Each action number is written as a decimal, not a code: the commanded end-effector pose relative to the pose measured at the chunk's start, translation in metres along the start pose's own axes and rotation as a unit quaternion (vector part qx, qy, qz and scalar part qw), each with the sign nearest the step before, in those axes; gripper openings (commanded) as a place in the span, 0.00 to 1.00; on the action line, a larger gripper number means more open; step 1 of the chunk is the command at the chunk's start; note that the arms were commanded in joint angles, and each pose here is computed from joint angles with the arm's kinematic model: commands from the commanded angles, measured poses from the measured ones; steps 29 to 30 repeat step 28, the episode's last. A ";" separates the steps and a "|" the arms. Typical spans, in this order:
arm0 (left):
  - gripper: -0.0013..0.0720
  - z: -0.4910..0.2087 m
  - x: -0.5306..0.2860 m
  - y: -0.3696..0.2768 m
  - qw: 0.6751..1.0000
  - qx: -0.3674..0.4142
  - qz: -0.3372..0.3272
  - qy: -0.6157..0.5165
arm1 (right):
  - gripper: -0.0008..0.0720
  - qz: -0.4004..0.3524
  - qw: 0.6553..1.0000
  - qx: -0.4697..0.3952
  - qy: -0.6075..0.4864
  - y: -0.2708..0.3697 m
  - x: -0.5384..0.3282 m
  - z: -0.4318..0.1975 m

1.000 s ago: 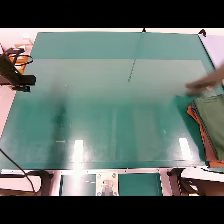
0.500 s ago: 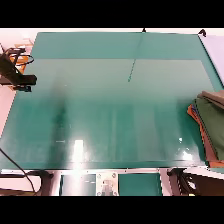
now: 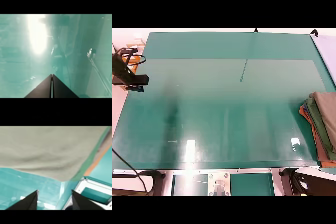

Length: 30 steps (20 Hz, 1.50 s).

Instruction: Fold the shirts.

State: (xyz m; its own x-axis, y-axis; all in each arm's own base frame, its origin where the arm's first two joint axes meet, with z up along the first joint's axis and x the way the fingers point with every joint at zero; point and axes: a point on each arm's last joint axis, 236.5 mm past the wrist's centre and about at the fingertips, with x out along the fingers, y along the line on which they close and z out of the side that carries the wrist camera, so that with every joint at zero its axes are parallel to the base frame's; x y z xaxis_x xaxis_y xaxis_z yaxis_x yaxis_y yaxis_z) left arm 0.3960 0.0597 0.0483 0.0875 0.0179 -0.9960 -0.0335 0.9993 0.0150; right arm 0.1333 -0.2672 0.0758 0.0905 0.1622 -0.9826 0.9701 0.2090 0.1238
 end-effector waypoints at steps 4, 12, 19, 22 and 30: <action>0.06 0.000 -0.003 -0.017 0.999 0.013 -0.036 -0.005 | 0.09 0.072 0.990 -0.118 -0.033 0.098 0.004 -0.001; 0.06 -0.090 -0.018 -0.080 0.988 -0.019 -0.143 -0.061 | 0.03 0.131 0.882 -0.449 -0.063 0.237 0.057 -0.177; 0.06 -0.150 0.007 -0.098 0.984 -0.029 -0.169 -0.053 | 0.03 0.147 0.819 -0.555 0.003 0.193 0.148 -0.310; 0.06 -0.157 0.007 -0.099 0.984 -0.028 -0.171 -0.038 | 0.03 0.143 0.804 -0.577 0.016 0.188 0.150 -0.326; 0.06 -0.156 0.007 -0.099 0.984 -0.029 -0.171 -0.040 | 0.03 0.143 0.804 -0.578 0.016 0.188 0.150 -0.326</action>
